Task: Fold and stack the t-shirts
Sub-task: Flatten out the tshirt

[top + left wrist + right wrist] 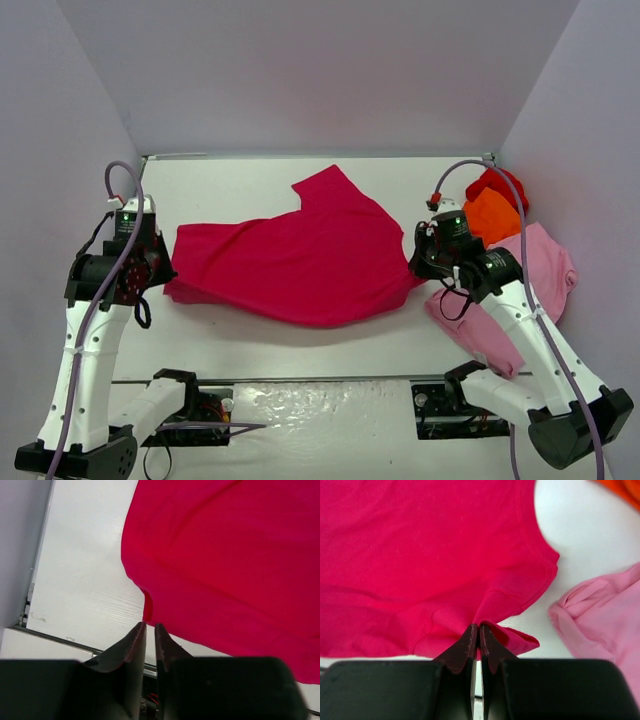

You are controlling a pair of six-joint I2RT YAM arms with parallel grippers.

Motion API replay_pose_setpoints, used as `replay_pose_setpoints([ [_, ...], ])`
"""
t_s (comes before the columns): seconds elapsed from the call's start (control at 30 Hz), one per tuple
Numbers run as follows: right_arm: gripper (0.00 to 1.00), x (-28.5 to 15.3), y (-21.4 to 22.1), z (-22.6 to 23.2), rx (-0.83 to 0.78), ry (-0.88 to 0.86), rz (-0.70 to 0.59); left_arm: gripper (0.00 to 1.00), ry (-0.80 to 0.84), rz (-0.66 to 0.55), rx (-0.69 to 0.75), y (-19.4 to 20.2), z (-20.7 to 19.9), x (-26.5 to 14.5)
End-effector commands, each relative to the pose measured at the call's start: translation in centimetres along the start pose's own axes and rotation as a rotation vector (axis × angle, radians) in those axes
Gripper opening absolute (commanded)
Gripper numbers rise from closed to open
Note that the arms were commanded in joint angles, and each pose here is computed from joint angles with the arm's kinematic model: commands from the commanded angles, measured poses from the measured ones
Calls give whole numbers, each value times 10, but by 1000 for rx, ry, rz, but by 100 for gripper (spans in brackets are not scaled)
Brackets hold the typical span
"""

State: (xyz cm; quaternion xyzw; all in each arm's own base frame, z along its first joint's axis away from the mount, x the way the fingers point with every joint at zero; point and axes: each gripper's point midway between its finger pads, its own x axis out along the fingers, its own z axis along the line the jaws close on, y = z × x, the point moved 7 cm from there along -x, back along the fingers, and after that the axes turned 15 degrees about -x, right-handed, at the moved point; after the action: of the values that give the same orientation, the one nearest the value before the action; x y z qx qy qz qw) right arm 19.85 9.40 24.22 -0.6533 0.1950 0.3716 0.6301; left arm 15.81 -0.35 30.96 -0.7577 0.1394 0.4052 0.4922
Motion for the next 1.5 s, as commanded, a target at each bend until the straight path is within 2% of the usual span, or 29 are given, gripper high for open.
replay_pose_setpoints([
  [0.0,0,-24,13,10,11,-84,57,21,8,-35,-9,-6,2,-11],
  [0.03,4,-28,13,9,11,-84,54,33,11,-41,-12,-7,2,-13],
  [0.07,13,-33,13,9,12,-80,43,49,15,-50,-16,-8,2,-16],
  [0.1,36,-41,11,8,13,-78,24,66,16,-62,-24,-9,3,-20],
  [0.13,48,-46,9,8,14,-77,7,72,17,-72,-31,-10,4,-22],
  [0.17,62,-53,3,5,22,-48,-28,74,25,-86,-41,-12,3,-26],
  [0.2,69,-59,-1,3,34,-30,-57,74,39,-104,-49,-14,3,-28],
  [0.23,70,-64,-5,1,42,-11,-90,74,54,-121,-55,-16,1,-30],
  [0.33,69,-70,-18,-2,42,23,-152,69,84,-141,-69,-20,-3,-29],
  [0.4,65,-61,-21,-3,35,41,-145,59,111,-124,-70,-22,-11,-22],
  [0.43,57,-51,-22,-2,23,35,-131,50,129,-106,-70,-21,-16,-15],
  [0.5,17,-30,-24,1,15,22,-123,29,174,-61,-79,-17,-28,3],
  [0.53,2,-17,-24,2,12,18,-116,18,201,-38,-84,-16,-36,14],
  [0.57,1,0,-22,3,9,20,-100,6,237,-15,-89,-15,-46,26],
  [0.6,0,13,-25,4,9,18,-116,0,259,19,-97,-11,-52,38],
  [0.7,0,60,-39,12,-13,-18,-141,0,272,101,-119,3,-68,81],
  [0.77,0,97,-38,14,-23,-8,-67,0,275,131,-124,6,-79,106],
  [0.9,0,148,-45,21,-35,-11,-19,0,261,170,-127,12,-95,139],
  [1.0,0,169,-55,24,-44,-17,-31,0,245,200,-136,14,-104,155],
  [1.1,0,197,-52,27,-60,-24,20,0,241,244,-141,16,-119,172],
  [1.23,0,213,-52,29,-74,-33,29,0,216,235,-134,17,-137,192],
  [1.47,0,236,-55,26,-90,7,46,0,129,343,-115,30,-154,248],
])
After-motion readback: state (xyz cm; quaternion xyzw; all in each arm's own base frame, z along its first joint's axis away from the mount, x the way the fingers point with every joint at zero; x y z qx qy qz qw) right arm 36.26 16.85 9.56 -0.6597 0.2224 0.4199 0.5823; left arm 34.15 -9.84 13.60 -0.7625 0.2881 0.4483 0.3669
